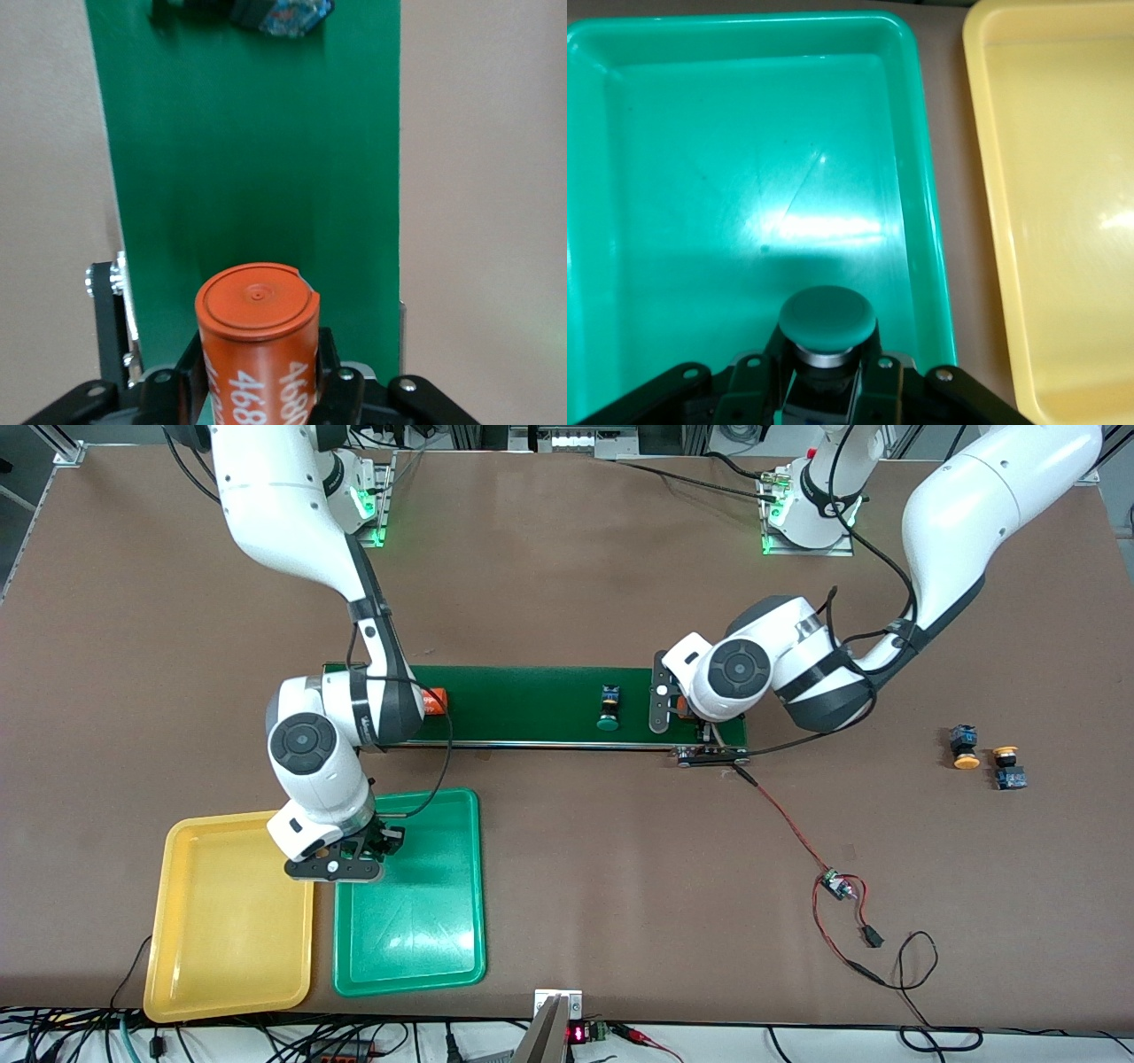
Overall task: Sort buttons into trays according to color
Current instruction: 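Carry the green button into the green tray and open the right gripper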
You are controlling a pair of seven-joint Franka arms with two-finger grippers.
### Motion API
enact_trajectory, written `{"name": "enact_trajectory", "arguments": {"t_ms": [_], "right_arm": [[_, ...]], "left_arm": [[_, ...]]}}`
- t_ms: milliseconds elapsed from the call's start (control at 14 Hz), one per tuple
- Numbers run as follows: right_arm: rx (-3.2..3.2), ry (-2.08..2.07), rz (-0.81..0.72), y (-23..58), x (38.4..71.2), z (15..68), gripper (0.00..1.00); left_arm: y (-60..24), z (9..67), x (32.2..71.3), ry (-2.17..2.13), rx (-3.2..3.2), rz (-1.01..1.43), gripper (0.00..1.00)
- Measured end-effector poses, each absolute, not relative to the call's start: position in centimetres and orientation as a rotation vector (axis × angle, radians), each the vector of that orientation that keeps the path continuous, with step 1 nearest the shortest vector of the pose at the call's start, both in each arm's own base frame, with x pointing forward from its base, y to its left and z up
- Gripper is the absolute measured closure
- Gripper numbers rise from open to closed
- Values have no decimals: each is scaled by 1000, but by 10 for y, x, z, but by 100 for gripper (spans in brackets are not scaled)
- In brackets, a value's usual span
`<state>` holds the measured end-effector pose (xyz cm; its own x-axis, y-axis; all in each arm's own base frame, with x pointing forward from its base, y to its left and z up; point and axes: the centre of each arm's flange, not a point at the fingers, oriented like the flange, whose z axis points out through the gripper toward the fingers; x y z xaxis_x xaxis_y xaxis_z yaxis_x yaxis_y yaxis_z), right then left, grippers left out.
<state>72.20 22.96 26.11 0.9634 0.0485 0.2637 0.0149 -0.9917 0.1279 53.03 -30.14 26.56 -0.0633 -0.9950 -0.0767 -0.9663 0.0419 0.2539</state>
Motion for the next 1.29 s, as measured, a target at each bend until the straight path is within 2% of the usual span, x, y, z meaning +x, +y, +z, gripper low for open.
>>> {"name": "enact_trajectory", "arguments": {"t_ms": [143,357,429,500,643,857,1000,1071,1286], "right_arm": [[2976,124,461,230,725,238,67],[2975,209,474,226,728,212,67],[2976,220,482,223,729,208,67],[2978,221,490,221,730,205,66],[2993,205,505,221,733,209,53],[3025,191,515,232,734,220,25],[3062,167,441,238,731,234,6],[3085,155,392,243,728,247,0],[3146,63,232,273,706,300,0]], "left_arm": [[-303,261,526,-2185,2085,-373,46],[-302,263,527,-2181,2107,-378,23],[-297,267,532,-2167,2131,-374,10],[-289,275,540,-2141,2165,-359,1],[-259,293,567,-2063,2255,-325,0],[-197,315,608,-1885,2422,-300,0],[-152,324,628,-1690,2572,-290,0],[-129,326,635,-1577,2647,-286,0],[-51,321,648,-1189,2854,-309,0]]}}
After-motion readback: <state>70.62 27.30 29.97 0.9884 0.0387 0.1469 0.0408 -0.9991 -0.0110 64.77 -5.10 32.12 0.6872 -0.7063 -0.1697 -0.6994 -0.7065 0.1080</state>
